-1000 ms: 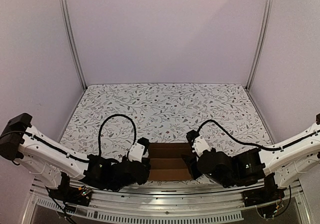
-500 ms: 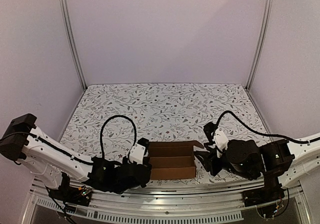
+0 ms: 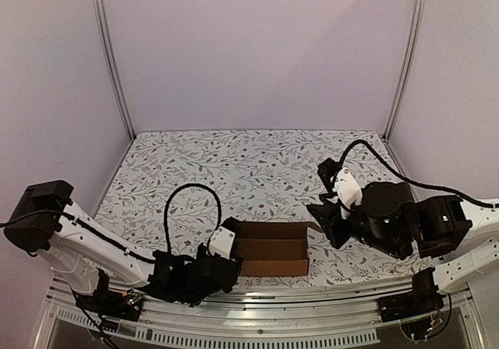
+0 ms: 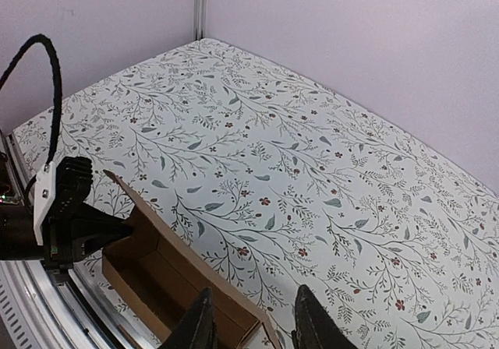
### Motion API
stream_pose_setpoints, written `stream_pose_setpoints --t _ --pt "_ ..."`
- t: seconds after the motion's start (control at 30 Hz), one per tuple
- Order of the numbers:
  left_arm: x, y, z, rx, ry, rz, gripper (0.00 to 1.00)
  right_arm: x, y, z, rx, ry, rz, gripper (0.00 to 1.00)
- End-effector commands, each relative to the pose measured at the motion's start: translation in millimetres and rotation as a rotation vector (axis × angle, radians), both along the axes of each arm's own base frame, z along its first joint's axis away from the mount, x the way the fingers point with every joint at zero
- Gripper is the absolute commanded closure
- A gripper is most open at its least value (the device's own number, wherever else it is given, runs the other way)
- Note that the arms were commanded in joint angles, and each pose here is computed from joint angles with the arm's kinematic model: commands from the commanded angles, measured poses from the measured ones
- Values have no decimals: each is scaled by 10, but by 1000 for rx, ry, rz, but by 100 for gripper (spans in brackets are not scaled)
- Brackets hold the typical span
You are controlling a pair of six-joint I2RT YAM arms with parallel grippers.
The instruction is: Fold the paper box
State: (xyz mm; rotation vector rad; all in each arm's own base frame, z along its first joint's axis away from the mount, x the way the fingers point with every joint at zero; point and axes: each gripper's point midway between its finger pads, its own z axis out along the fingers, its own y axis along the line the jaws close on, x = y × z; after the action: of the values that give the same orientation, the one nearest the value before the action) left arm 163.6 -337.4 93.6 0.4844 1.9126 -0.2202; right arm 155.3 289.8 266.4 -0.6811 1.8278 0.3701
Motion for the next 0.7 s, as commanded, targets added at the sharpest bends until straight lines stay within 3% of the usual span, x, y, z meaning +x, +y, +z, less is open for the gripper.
stream_pose_setpoints --t 0.0,0.33,0.67 --pt "89 5 -4 31 -65 -5 100 145 204 -105 -68 51 51 68" --pt "149 -69 -28 27 -108 14 100 540 639 -466 -78 190 44 81" --pt "150 -40 -147 38 -76 45 100 680 882 -885 -104 265 7 91"
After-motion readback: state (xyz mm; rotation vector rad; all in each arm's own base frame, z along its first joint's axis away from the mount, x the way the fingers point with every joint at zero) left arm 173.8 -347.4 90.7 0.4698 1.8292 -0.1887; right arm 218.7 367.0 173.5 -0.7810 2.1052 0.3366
